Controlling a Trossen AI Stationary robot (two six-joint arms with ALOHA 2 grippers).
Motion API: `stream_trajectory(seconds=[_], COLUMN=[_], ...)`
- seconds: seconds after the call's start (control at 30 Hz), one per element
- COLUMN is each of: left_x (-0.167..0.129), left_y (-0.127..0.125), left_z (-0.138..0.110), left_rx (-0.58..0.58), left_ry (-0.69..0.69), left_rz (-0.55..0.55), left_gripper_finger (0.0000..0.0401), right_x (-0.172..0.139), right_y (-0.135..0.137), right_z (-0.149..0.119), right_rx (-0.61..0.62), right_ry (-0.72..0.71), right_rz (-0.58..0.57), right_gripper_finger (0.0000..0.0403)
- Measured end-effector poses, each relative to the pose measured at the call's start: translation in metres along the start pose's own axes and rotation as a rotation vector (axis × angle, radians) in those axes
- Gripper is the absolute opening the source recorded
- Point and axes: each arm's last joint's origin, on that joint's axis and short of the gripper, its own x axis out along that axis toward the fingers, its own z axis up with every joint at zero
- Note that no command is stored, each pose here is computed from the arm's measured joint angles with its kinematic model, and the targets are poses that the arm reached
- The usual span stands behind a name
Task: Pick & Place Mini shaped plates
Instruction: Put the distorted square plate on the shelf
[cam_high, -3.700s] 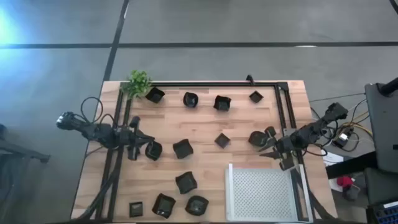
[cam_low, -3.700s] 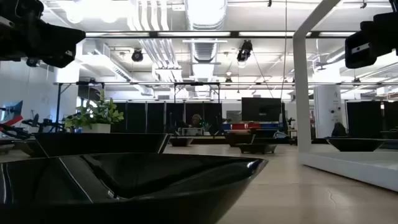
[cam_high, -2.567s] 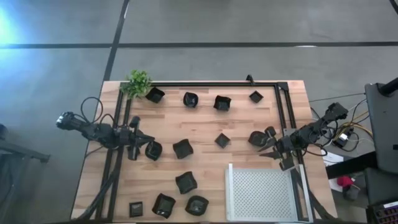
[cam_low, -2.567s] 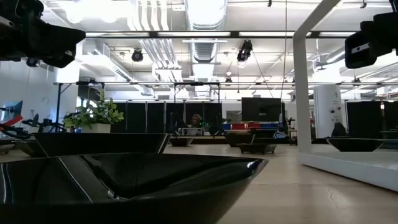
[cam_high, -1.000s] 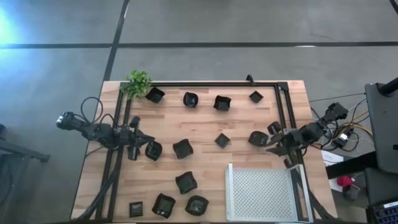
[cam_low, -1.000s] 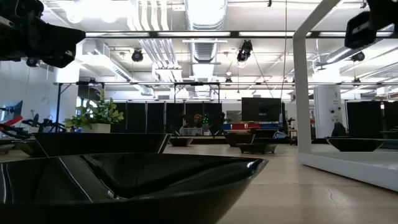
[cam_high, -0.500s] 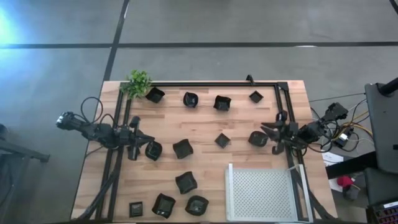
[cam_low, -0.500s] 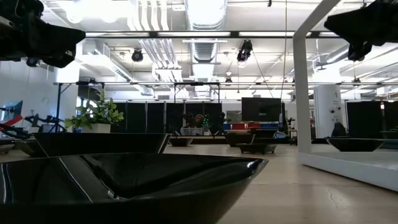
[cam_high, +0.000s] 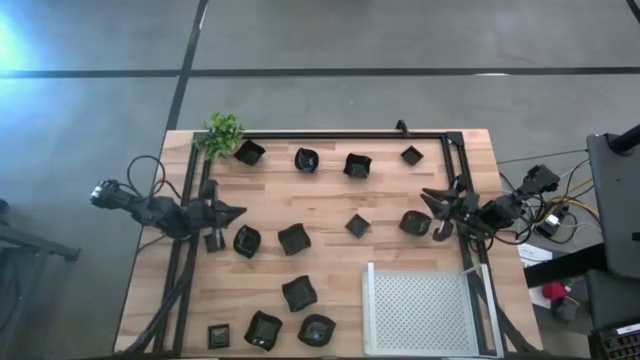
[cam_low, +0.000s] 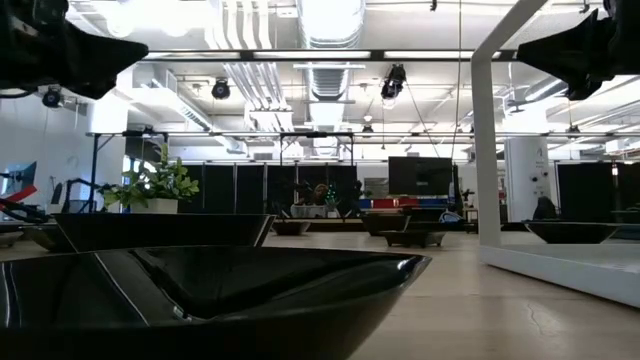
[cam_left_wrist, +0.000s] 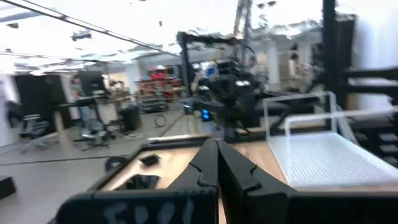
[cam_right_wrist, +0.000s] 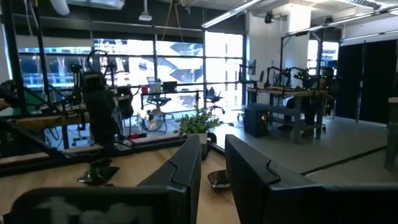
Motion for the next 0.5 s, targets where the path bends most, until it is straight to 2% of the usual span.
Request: stream_trajectory(seconds=[0.27, 0.5], left_x=[0.003, 0.017], left_y=[0.004, 0.004], left_z=[0.018, 0.039], left_rx=[-0.022, 0.012], left_ry=[-0.021, 0.06], left_rz=[0.065, 0.163], left_gripper_finger=[0.0, 0.0], right_x=[0.001, 0.003], right_y=[-0.008, -0.013], right_z=[0.02, 0.044], right_rx=[0.025, -0.004], right_ry=[0.002, 0.031], right_rz=[-0.137, -0.25], right_gripper_finger=[0.0068, 0.0068])
